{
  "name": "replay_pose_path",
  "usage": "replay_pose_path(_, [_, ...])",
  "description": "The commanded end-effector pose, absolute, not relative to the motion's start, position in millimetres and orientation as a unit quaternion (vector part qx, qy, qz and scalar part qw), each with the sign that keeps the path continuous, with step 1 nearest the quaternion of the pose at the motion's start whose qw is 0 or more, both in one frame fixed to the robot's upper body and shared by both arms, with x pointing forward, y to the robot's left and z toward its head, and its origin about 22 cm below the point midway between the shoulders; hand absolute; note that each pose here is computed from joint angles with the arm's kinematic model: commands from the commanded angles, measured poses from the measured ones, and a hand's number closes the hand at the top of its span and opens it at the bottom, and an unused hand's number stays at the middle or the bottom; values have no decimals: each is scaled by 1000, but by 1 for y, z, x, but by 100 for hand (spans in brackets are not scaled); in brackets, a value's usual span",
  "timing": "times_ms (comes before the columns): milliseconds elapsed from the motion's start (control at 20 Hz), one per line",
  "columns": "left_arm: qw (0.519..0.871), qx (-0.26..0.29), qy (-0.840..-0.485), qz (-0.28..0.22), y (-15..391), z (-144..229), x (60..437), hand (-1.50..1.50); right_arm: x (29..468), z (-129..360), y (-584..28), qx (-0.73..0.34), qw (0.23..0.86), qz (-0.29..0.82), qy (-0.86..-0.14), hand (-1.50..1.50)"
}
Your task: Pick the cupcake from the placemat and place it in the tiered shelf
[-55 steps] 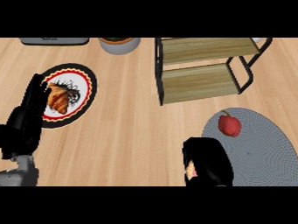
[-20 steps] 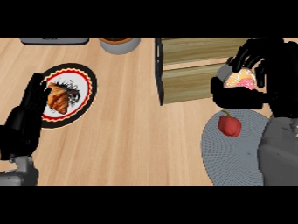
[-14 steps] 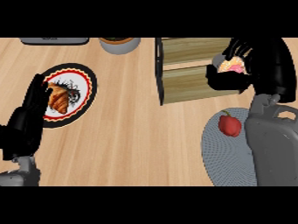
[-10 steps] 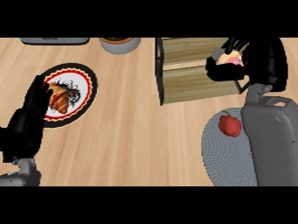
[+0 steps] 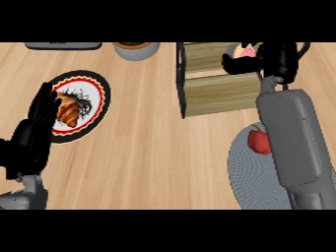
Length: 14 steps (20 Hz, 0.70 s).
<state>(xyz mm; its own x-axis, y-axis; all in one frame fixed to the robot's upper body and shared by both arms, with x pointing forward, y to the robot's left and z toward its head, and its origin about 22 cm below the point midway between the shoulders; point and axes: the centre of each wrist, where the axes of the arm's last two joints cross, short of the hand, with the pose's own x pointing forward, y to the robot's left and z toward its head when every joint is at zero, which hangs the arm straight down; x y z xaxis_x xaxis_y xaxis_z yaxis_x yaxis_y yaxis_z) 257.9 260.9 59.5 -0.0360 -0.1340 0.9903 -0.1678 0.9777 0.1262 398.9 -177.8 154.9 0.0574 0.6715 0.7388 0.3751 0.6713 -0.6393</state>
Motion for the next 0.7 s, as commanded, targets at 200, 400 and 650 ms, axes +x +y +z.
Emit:
replay_pose_path(200, [680, 108, -725, 13, 268, 54, 256, 0, 425, 149, -190, -342, 650, 130, -666, -150])
replay_pose_path(400, [684, 108, -722, 16, 262, 50, 245, 0, 430, 152, -196, -321, 644, 115, -685, -150])
replay_pose_path(650, [688, 100, -719, 14, 277, 59, 245, 0, 426, 157, -190, -288, 613, 70, -732, -150])
